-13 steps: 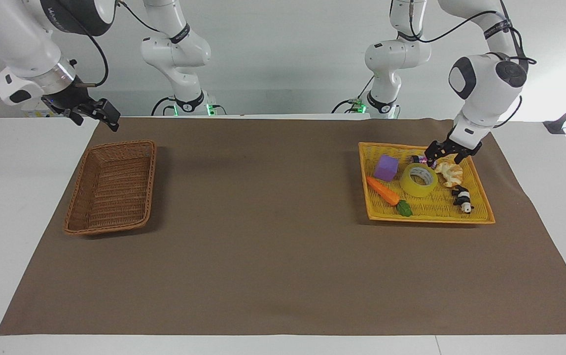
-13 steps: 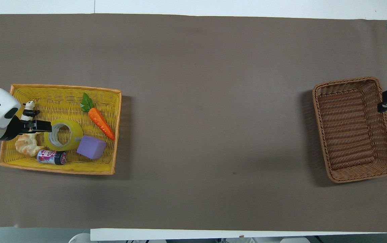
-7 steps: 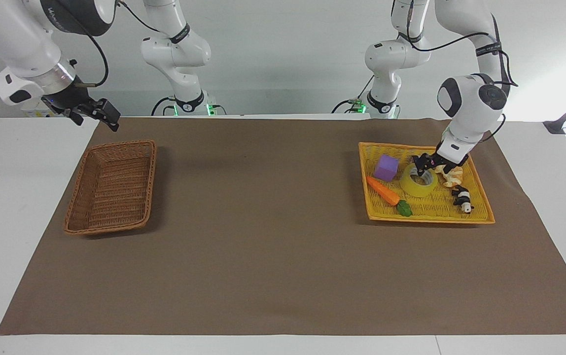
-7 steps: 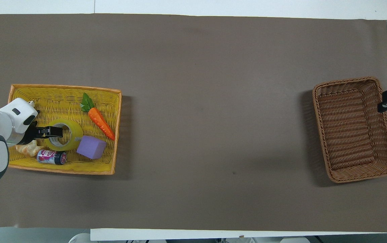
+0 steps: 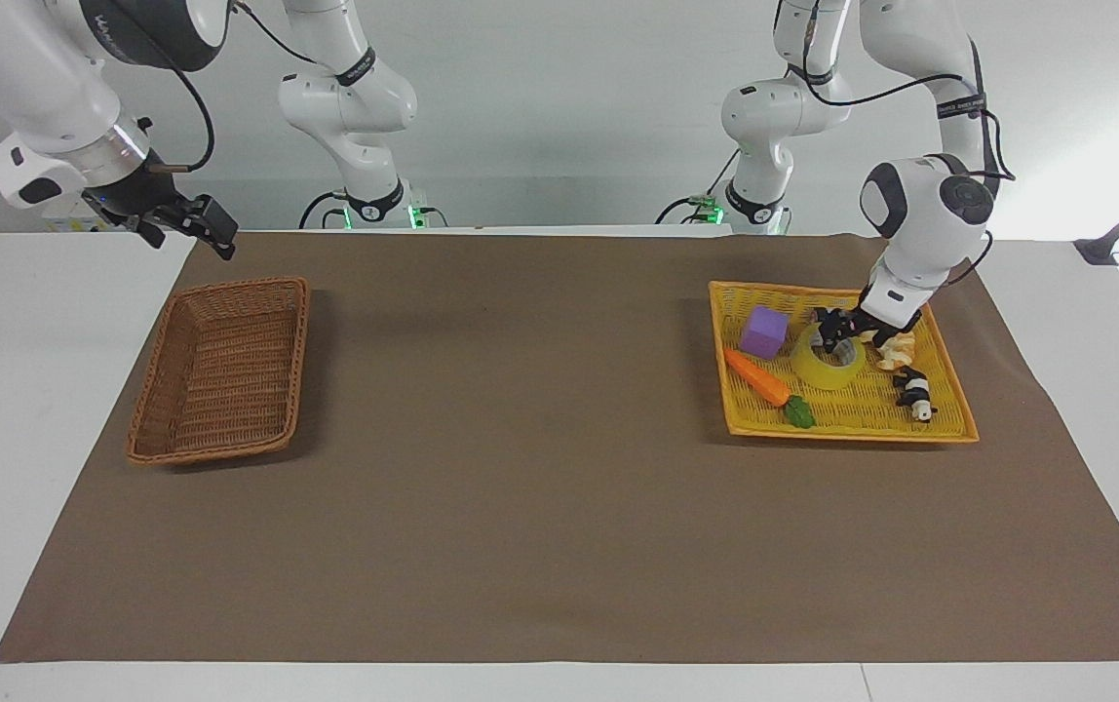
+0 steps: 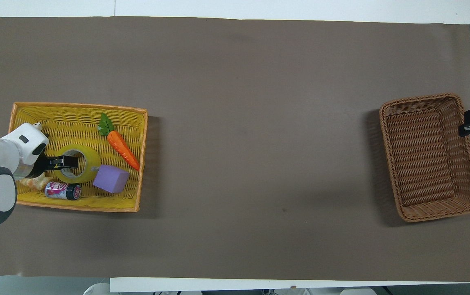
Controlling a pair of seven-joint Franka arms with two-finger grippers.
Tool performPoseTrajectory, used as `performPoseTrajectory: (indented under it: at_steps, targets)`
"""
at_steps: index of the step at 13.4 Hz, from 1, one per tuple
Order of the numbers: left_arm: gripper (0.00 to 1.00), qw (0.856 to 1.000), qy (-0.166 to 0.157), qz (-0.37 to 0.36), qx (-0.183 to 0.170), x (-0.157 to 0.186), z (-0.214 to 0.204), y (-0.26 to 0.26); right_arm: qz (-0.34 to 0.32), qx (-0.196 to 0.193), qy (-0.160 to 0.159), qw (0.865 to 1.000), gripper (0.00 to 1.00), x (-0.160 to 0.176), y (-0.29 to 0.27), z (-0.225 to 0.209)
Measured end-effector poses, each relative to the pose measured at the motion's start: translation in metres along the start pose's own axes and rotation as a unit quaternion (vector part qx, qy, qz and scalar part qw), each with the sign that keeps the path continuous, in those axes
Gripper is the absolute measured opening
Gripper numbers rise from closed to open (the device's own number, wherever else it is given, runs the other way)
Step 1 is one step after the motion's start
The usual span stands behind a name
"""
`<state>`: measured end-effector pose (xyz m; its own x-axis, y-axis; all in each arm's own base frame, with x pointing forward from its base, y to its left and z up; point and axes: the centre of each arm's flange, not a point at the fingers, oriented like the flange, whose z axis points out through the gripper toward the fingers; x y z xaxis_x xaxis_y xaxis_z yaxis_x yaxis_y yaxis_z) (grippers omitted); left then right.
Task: Move tape to another basket
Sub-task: 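Lower the left gripper into the tape roll's hole and grasp it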
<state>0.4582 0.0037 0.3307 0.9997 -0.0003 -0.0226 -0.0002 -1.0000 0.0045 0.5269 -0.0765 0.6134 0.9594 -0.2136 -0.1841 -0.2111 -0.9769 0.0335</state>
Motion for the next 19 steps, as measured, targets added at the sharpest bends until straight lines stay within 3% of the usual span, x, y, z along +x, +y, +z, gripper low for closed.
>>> performPoseTrajectory:
  at_steps: [19]
  targets:
    - [0.94, 1.0, -0.003, 0.002, -0.001, -0.006, 0.024, 0.002, 0.0, 0.0, 0.0, 1.0, 1.0, 0.0, 0.0, 0.0]
